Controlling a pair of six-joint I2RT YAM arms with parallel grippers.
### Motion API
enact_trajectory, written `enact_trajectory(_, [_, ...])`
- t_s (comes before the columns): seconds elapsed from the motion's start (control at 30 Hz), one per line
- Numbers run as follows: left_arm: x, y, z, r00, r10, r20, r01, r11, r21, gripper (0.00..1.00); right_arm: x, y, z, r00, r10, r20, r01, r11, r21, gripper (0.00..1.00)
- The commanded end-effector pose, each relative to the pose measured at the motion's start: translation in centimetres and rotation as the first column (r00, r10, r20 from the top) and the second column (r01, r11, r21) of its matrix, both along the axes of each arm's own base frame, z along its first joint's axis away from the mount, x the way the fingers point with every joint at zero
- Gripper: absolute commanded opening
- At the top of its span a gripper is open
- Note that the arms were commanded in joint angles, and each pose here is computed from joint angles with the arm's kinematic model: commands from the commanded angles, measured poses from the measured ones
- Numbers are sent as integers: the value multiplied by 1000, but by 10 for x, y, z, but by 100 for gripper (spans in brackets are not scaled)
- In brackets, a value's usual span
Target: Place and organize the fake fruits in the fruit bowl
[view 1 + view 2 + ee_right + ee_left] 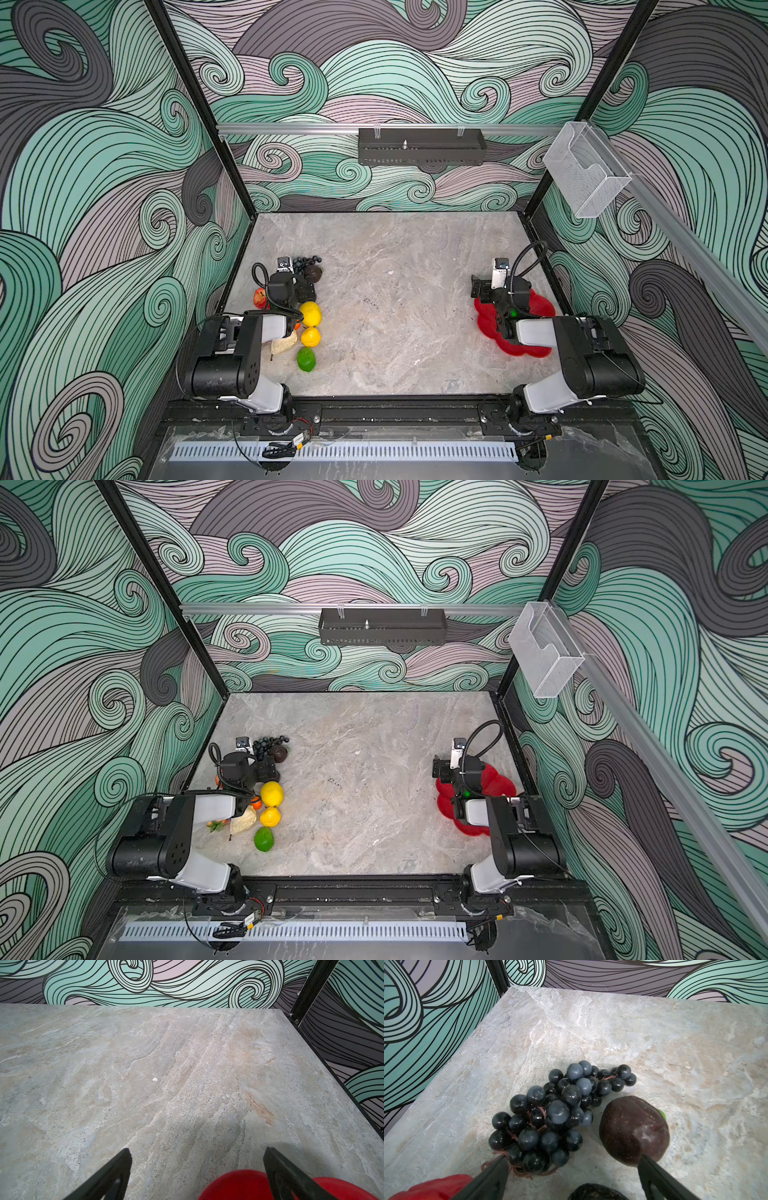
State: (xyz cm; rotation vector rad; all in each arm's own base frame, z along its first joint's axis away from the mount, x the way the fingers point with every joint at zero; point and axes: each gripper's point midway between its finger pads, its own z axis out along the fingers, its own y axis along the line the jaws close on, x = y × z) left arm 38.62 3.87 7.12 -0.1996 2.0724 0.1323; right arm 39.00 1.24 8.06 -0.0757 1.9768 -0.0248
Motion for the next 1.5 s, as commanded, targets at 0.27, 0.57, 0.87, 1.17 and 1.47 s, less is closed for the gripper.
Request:
enact_trajectory(0.27, [8,-4,24,997,-47,60,47,999,14,99,6,1,15,998,8,59,-8,1000,-3,99])
enact_trajectory(0.57, [-39,-3,114,962,39,269,-65,994,88,99,-18,16,67,994,67,92,-65,998,-25,99])
enact_trajectory(0.87, [-80,-10,178,898,312,312,-190,911,-365,99,-46,5,166,968,-128,216,73,967,245,99])
enact_trajectory(1.17, [-104,-41,112,947,268,177,-112,792,-600,99,-91,-1,135,972,-232,-41,216,808,547,99])
enact_trajectory(1.47, [-113,-102,77,993,-117,8,106,865,-490,99,-116,-6,41,868,-258,-424,427,822,375,99])
